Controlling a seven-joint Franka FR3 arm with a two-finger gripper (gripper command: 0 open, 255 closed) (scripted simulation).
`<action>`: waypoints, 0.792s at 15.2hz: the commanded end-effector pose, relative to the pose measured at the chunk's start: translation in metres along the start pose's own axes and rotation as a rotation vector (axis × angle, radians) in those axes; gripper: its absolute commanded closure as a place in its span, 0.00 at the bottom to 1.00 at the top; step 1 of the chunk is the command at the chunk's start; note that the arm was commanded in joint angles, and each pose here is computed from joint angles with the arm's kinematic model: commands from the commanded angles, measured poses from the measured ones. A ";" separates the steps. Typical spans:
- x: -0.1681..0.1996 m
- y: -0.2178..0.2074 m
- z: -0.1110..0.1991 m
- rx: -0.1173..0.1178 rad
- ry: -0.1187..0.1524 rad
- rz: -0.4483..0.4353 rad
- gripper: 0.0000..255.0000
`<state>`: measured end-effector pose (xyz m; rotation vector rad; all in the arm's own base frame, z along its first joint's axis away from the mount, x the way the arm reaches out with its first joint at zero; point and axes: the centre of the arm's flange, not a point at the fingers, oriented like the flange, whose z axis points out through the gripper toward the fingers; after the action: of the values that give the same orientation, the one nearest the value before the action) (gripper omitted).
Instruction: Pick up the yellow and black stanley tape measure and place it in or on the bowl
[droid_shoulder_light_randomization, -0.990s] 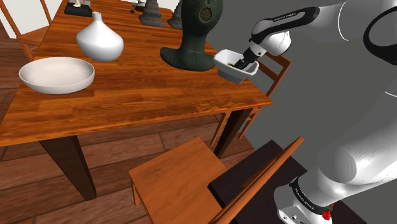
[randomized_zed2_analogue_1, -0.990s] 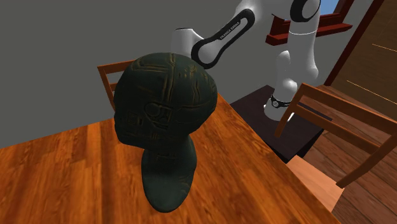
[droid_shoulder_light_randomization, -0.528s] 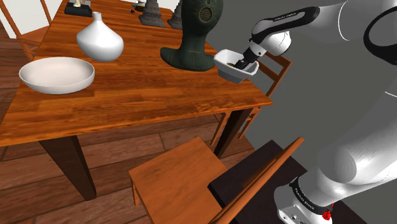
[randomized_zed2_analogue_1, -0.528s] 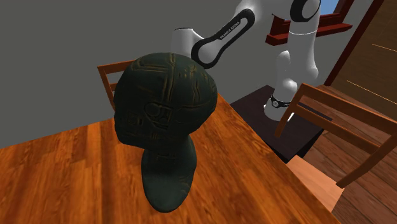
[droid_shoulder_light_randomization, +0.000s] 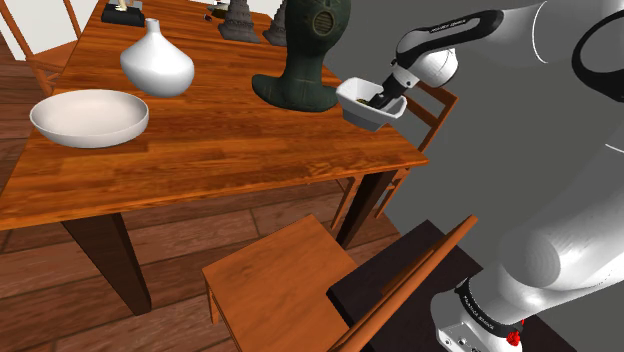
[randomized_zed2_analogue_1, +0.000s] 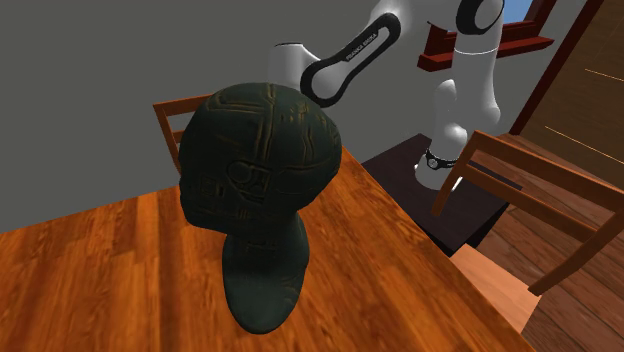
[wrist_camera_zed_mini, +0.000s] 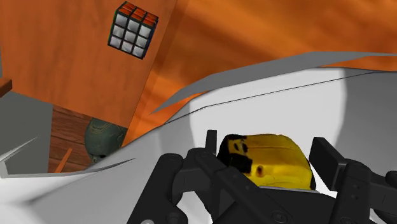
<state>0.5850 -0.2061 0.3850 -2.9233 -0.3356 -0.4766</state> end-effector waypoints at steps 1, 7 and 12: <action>0.003 -0.002 -0.007 0.001 0.000 -0.001 1.00; 0.013 -0.006 -0.037 0.001 0.000 -0.001 1.00; 0.022 -0.009 -0.062 0.001 0.000 0.000 1.00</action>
<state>0.5870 -0.1990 0.4472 -2.9128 -0.3503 -0.4621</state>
